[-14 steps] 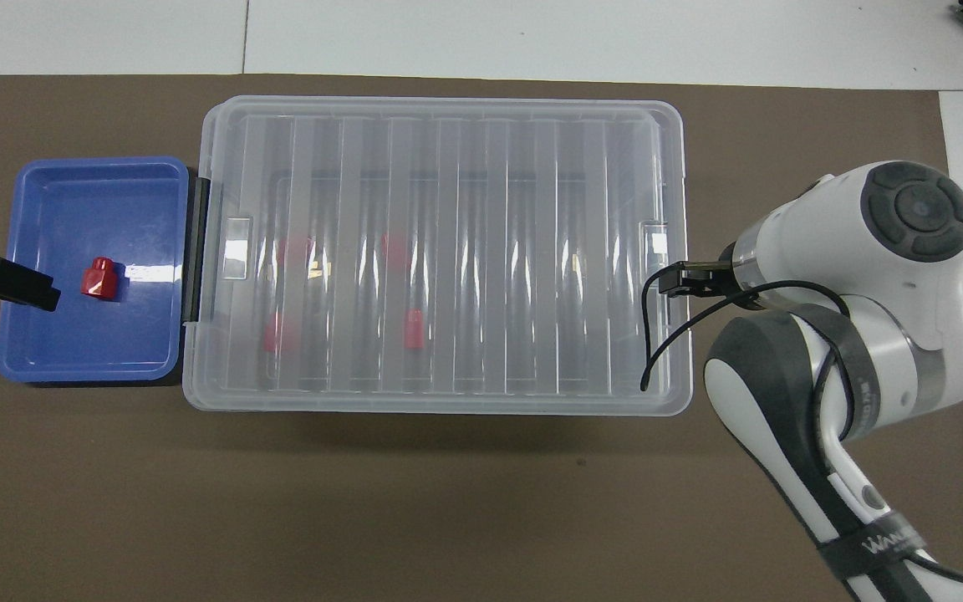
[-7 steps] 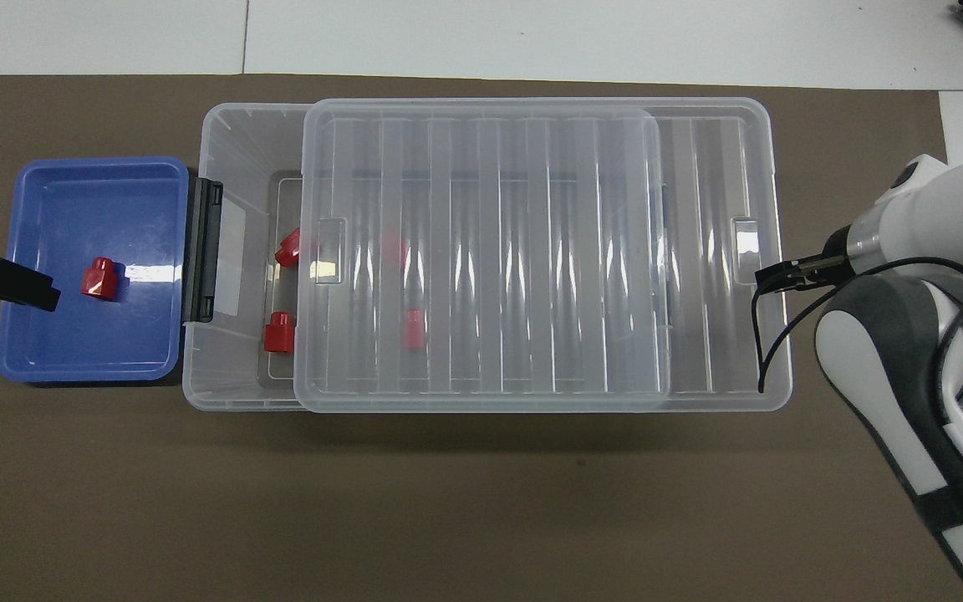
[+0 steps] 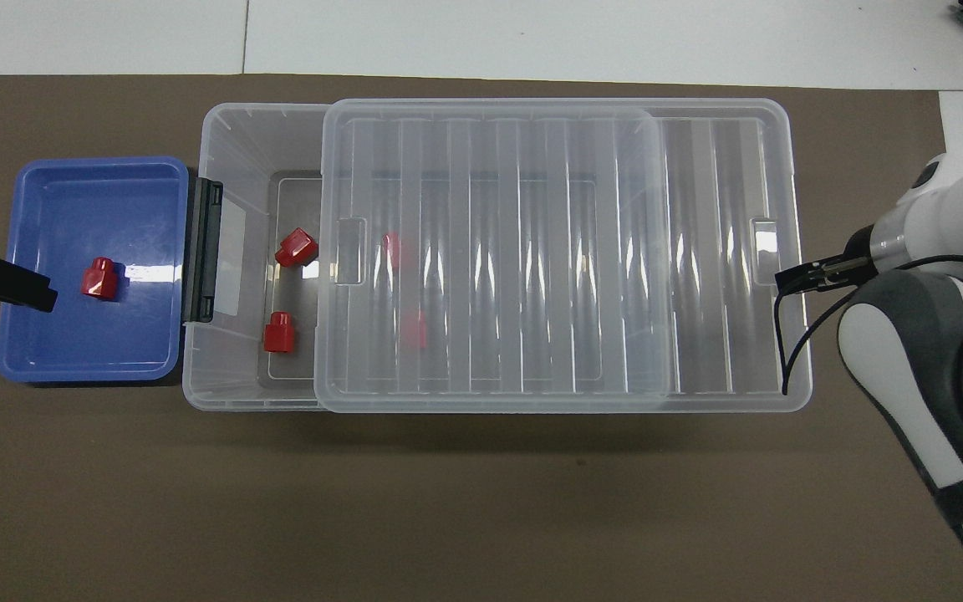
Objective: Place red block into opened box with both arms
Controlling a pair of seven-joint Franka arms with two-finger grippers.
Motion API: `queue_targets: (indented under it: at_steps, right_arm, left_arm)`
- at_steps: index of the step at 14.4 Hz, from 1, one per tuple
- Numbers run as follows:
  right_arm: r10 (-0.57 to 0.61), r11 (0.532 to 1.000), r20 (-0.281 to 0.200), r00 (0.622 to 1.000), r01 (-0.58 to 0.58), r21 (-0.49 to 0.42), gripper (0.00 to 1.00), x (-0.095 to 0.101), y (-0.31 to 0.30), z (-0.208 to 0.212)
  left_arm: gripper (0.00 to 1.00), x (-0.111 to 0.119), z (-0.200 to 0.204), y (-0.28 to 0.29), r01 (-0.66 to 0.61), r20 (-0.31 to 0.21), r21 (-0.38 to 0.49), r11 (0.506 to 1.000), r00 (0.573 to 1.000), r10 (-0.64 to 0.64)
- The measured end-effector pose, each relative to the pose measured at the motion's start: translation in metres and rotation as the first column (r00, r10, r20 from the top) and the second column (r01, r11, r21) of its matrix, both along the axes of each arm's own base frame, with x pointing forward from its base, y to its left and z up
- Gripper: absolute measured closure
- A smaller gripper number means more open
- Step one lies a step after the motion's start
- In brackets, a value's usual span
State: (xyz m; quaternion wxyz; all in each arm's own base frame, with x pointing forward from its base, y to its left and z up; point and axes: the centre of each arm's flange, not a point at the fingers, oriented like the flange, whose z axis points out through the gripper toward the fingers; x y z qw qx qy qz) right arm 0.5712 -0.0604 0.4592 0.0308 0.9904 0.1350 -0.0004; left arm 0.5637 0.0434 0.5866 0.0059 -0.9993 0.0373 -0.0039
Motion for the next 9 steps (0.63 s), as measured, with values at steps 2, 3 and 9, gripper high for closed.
queue_targets:
  at_steps: [2, 3, 9]
  right_arm:
    - [0.031, 1.000, -0.003, 1.000, -0.031, -0.001, 0.06, -0.002, -0.013, 0.000]
    - [0.040, 0.999, -0.004, 0.999, -0.040, -0.002, 0.05, -0.002, -0.018, 0.000]
    - [0.047, 0.999, -0.004, 0.999, -0.047, -0.006, 0.06, -0.002, -0.019, 0.002]
  left_arm:
    - [0.00, 0.011, -0.026, 0.000, 0.001, 0.019, 0.003, 1.000, 1.000, -0.001]
    - [0.00, 0.020, -0.043, 0.001, 0.001, 0.026, 0.006, 1.000, 1.000, -0.001]
    - [0.00, 0.037, -0.168, 0.053, -0.077, 0.072, 0.018, 0.997, 0.995, 0.076]
